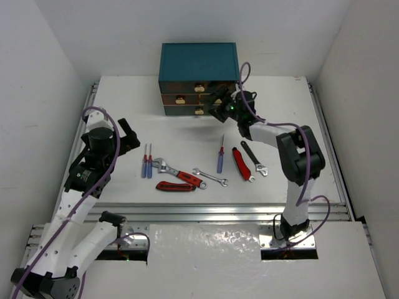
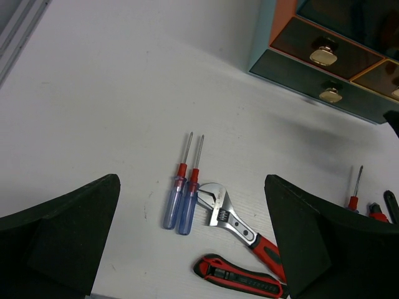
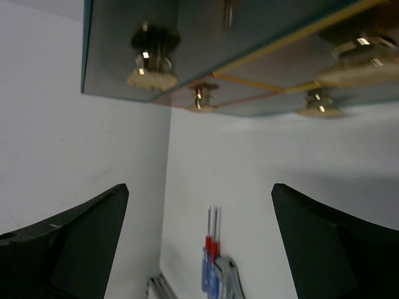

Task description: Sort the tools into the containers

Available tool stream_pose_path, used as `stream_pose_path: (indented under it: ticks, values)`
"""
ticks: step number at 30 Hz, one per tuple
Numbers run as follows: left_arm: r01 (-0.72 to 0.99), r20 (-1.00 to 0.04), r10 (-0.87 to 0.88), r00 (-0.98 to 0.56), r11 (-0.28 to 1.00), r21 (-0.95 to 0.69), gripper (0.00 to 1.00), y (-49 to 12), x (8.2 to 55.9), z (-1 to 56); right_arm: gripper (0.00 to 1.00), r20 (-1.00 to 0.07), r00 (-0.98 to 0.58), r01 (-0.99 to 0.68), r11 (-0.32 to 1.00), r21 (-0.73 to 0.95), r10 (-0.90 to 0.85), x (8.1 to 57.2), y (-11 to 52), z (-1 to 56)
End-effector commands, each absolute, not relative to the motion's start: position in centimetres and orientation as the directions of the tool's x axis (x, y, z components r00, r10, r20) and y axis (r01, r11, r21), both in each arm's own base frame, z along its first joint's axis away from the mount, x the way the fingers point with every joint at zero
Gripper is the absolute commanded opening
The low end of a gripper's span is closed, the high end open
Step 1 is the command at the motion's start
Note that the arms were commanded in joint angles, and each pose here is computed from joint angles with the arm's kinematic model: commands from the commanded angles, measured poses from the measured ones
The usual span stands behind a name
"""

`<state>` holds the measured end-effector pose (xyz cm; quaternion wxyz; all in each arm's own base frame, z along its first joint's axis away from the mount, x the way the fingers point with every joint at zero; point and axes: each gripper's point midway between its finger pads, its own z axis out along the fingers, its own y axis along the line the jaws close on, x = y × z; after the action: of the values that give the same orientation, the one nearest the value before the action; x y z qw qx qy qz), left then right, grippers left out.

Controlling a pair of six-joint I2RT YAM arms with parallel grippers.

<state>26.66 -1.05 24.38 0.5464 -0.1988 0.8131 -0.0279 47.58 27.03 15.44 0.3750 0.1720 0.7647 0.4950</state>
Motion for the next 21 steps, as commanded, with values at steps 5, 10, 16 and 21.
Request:
stream_pose_path:
  ticks: [5,10,16,21]
  values:
    - [-0.299,-0.884,-0.36,-0.298,0.915,-0.272,1.0,-0.7,27.2,24.8,0.95,-0.457,-0.468,-0.161,0.435,0.886,0.757,53.7,28.8,20.4]
    - [-0.287,-0.883,-0.357,-0.305,0.918,-0.273,1.0,-1.0,27.3,24.8,0.93,-0.468,-0.45,-0.137,0.459,0.878,0.76,55.3,29.3,20.3]
    - [-0.276,-0.884,-0.359,-0.3,0.92,-0.28,1.0,-1.1,27.2,24.9,0.76,-0.453,-0.425,-0.121,0.447,0.887,0.784,56.3,29.2,20.2]
    - [-0.269,-0.882,-0.357,-0.309,0.922,-0.279,1.0,-1.3,27.2,24.8,0.52,-0.444,-0.426,-0.126,0.434,0.892,0.788,57.0,29.8,20.5]
